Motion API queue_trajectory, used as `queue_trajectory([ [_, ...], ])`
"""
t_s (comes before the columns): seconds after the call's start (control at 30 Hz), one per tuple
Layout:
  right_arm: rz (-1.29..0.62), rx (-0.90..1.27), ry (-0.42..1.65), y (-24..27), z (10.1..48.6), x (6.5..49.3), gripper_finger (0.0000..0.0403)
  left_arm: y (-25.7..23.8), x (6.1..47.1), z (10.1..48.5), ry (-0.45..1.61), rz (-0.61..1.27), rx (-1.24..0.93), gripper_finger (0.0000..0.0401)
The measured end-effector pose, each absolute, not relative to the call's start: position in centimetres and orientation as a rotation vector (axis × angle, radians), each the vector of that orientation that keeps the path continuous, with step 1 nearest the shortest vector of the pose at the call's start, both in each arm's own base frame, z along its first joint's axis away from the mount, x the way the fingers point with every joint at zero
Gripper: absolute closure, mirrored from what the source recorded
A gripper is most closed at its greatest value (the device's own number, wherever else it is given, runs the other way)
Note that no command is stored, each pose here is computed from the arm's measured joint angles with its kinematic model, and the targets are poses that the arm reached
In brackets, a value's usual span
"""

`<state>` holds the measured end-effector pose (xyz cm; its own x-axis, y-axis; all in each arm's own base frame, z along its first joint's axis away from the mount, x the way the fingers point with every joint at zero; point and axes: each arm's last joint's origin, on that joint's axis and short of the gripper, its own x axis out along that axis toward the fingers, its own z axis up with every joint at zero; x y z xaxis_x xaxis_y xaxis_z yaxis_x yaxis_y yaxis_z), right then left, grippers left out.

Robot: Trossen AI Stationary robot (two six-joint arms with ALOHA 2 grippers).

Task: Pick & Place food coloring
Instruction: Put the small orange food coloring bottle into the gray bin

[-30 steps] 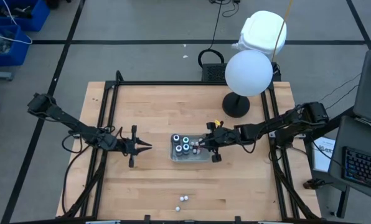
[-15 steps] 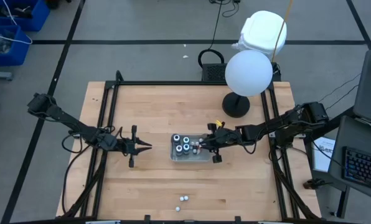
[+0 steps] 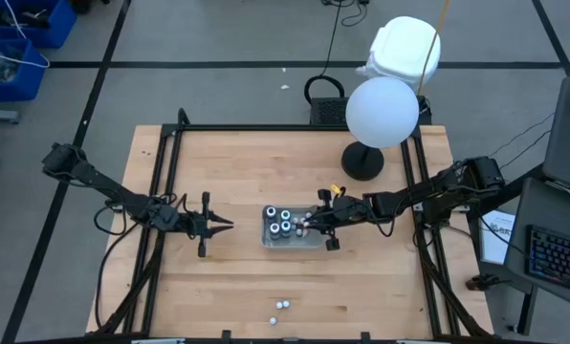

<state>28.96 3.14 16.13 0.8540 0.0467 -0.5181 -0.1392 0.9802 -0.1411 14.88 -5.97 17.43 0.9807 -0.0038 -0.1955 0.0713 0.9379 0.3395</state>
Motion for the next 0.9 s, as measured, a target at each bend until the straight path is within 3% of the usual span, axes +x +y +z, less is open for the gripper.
queue_trajectory([
  [0.5, 0.074, -0.132, 0.571, 2.9, 14.2, 29.8, 0.0348, -6.0, 14.9, 17.4, 0.194, -0.038, 0.353, 0.0354],
  [0.9, 0.085, -0.186, 0.527, 2.8, 15.2, 29.6, 0.0348, -6.0, 14.9, 17.4, 0.194, -0.039, 0.353, 0.0354],
])
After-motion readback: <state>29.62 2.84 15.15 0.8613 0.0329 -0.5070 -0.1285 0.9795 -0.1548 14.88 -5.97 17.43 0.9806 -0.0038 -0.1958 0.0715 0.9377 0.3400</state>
